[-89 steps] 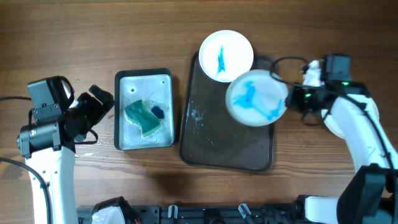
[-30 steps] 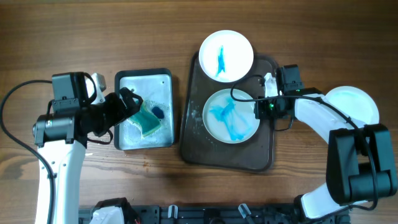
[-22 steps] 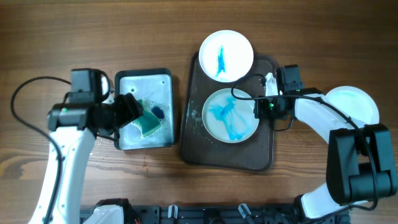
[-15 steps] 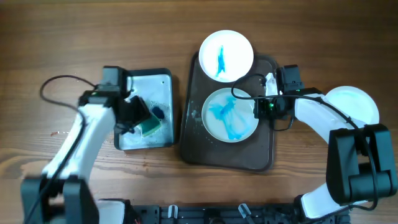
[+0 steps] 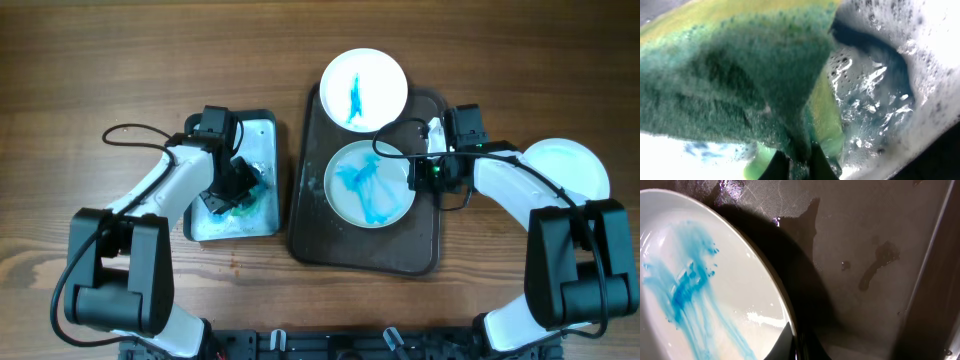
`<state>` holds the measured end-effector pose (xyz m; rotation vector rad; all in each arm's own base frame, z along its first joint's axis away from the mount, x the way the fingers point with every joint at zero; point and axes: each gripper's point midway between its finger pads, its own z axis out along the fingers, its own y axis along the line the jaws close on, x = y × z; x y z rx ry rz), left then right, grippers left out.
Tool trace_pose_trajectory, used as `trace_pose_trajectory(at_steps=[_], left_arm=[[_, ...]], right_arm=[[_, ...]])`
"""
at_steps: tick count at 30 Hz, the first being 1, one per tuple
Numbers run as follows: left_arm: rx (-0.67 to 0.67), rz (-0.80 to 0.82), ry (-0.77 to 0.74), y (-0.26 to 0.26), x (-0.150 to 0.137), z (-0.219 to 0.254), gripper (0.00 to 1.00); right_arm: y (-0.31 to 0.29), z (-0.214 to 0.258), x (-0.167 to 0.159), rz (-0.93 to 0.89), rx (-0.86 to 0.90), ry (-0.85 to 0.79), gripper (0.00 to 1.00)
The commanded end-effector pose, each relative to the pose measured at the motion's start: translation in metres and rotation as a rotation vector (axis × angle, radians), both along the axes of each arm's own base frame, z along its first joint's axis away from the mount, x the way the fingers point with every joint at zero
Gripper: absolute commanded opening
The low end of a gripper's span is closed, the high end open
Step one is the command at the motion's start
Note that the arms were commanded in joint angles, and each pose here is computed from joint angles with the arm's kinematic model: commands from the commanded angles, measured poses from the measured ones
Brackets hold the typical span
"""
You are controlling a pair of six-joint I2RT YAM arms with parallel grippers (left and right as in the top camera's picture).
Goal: Clean dirty plates on tray and stack at the side
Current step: 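Dip and rub the sponge in the soapy water with the left gripper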
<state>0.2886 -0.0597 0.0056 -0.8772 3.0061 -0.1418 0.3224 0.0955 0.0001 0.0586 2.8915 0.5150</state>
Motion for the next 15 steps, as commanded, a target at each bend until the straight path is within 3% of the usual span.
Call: trace_pose_trajectory(at_steps=[1,3,4,6,12,15], left_arm=[[0.039,-0.035,0.039,0.004,-0.004,0.01,0.11],[0.038,-0.046,0.022,0.003,0.001,0.023,0.29],[0.045,-0.049,0.012,0.004,0.003,0.027,0.45],[0.082,-0.046,-0.008,0.011,0.006,0.033,0.54],[0.299,0.016,-0.038,0.049,0.009,0.028,0.55],[0.339,0.052,-0.051,0.056,0.008,0.019,0.46]], right_arm=[[-0.007,-0.015,-0.009,-0.032,-0.043,0.056,0.04],[-0.007,-0.015,-0.009,-0.032,-0.043,0.058,0.04],[-0.007,-0.015,-0.009,-0.031,-0.043,0.059,0.04],[-0.007,-0.016,-0.01,-0.031,-0.044,0.061,0.04],[-0.007,-0.016,-0.011,-0.032,-0.044,0.065,0.04],[-0.007,-0.016,-0.011,-0.032,-0.044,0.065,0.04]])
